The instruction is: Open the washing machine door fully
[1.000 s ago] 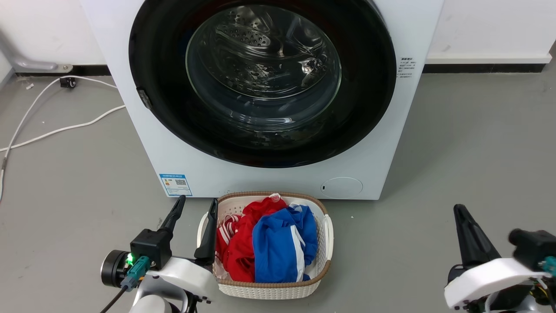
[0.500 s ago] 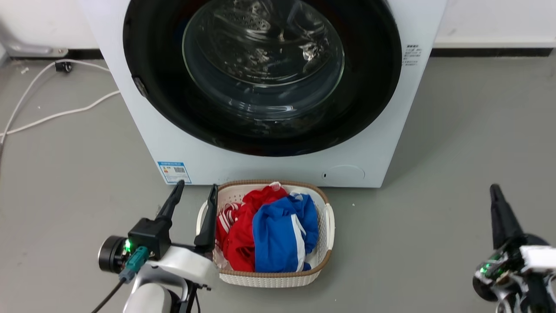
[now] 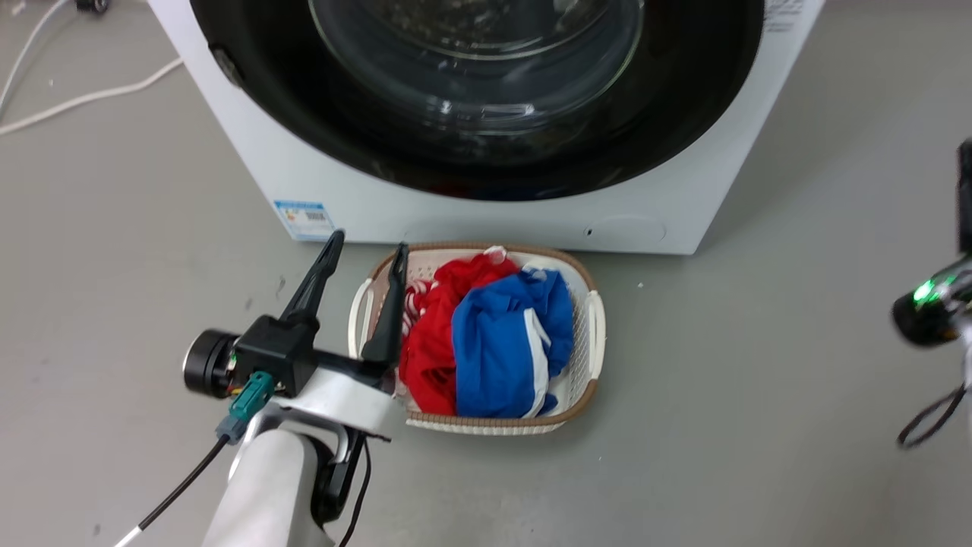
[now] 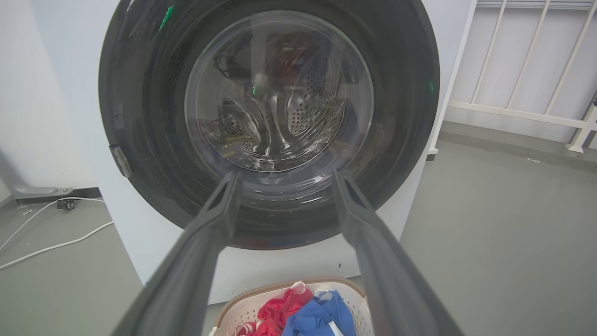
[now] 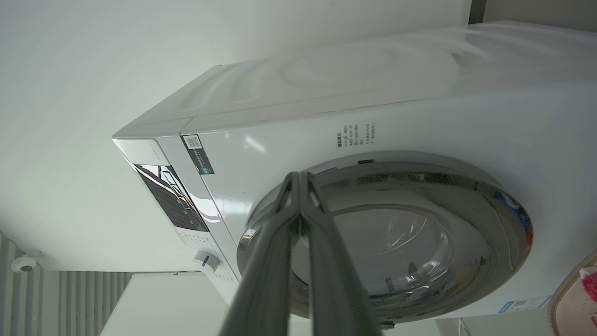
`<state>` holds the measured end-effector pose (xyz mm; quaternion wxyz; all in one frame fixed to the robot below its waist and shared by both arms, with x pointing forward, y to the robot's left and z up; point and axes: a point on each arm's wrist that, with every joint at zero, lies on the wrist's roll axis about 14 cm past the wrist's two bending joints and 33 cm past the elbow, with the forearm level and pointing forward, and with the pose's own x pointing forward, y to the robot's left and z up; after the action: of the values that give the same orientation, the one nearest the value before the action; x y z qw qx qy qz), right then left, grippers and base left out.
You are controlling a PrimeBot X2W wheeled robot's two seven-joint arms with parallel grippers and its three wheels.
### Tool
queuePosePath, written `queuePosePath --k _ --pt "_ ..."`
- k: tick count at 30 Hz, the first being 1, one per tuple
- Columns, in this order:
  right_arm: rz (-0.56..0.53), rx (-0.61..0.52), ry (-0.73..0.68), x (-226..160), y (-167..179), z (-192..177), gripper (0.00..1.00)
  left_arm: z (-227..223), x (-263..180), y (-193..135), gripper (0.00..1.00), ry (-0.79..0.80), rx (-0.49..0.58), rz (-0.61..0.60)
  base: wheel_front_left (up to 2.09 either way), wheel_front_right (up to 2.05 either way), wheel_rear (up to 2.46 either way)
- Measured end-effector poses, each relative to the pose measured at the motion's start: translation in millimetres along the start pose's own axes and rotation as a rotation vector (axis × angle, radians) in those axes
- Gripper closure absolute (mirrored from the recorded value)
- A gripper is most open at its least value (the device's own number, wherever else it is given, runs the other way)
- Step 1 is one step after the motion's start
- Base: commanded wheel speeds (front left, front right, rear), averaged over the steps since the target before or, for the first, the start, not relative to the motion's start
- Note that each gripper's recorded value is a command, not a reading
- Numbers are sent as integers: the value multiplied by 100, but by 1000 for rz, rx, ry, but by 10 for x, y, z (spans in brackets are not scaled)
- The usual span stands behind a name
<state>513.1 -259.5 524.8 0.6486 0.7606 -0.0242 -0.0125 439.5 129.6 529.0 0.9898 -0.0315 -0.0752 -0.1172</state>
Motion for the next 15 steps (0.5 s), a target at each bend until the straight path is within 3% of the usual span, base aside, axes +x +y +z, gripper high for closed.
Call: queuePosePath --k 4,15 --pt "-31 -54 48 420 33 -19 100 -27 123 3 0 -6 -1 -9 0 0 0" --pt "-147 -249 317 1280 -185 -665 100 -295 271 173 0 38 14 14 0 0 0"
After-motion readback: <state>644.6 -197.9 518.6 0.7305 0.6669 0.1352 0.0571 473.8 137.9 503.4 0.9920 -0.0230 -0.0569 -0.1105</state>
